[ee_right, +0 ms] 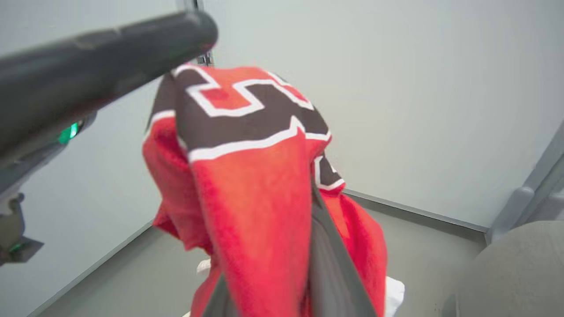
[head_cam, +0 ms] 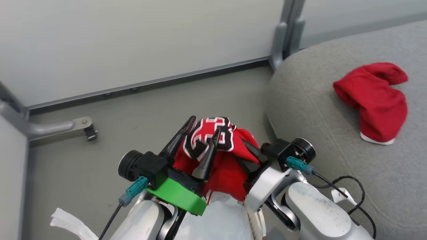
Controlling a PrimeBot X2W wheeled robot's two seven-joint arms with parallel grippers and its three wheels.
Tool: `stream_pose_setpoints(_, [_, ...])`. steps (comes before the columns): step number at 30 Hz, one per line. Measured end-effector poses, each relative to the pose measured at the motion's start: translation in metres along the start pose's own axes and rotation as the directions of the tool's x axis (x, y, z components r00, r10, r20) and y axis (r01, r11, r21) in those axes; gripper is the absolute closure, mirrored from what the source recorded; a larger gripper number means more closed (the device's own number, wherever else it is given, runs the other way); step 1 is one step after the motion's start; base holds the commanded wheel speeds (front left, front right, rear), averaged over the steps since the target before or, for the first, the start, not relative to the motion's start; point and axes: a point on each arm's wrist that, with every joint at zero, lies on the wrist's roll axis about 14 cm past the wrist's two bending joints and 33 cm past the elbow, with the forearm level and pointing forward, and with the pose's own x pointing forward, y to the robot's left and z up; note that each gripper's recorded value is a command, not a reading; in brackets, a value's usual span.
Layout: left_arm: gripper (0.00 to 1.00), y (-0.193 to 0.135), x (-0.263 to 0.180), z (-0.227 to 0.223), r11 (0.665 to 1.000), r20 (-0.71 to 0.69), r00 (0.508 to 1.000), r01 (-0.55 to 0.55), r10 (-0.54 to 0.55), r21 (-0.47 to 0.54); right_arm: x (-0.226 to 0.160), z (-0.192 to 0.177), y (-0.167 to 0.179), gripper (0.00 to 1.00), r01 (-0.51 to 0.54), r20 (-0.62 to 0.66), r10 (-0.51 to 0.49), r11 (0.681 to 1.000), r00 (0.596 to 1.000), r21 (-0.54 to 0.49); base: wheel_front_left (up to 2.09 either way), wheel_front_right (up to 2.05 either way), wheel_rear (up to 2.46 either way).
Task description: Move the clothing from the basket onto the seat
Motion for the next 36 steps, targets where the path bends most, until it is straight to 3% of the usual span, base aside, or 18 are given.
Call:
stream_pose_setpoints(6, [0.0, -0.027, 0.021, -0.021, 0.994, -0.039, 0.994, 0.102, -0.104, -0.046, -0.033, 0.009, -0.047, 1.0, 0.165, 0.025, -0.165, 0.986, 0.986, 0.0, 0.0, 0.0, 0.0])
stream_pose_setpoints(14, [0.0, -0.075, 0.048, -0.05, 0.957, -0.082, 0.958, 0.264, -0.274, -0.117, -0.096, 0.02, -0.107, 1.0, 0.4, 0.047, -0.399, 0.917, 0.916, -0.016, 0.0, 0.0, 0.0])
stream_pose_setpoints(22, [0.0, -0.113, 0.066, -0.076, 0.903, -0.107, 0.905, 0.388, -0.411, -0.188, -0.157, 0.048, -0.168, 1.0, 0.594, 0.1, -0.586, 0.799, 0.804, -0.097, 0.0, 0.0, 0.0])
stream_pose_setpoints(25, [0.0, -0.111, 0.068, -0.09, 0.895, -0.129, 0.896, 0.393, -0.424, -0.211, -0.162, 0.083, -0.197, 1.0, 0.626, 0.17, -0.603, 0.758, 0.779, -0.182, 0.0, 0.0, 0.0])
stream_pose_setpoints(31, [0.0, -0.102, 0.07, -0.114, 0.886, -0.16, 0.888, 0.385, -0.432, -0.258, -0.17, 0.14, -0.258, 1.0, 0.7, 0.273, -0.645, 0.642, 0.714, -0.313, 0.0, 0.0, 0.0])
stream_pose_setpoints(36, [0.0, -0.084, 0.074, -0.129, 0.891, -0.173, 0.892, 0.366, -0.418, -0.268, -0.157, 0.149, -0.298, 1.0, 0.711, 0.272, -0.665, 0.582, 0.695, -0.394, 0.0, 0.0, 0.0])
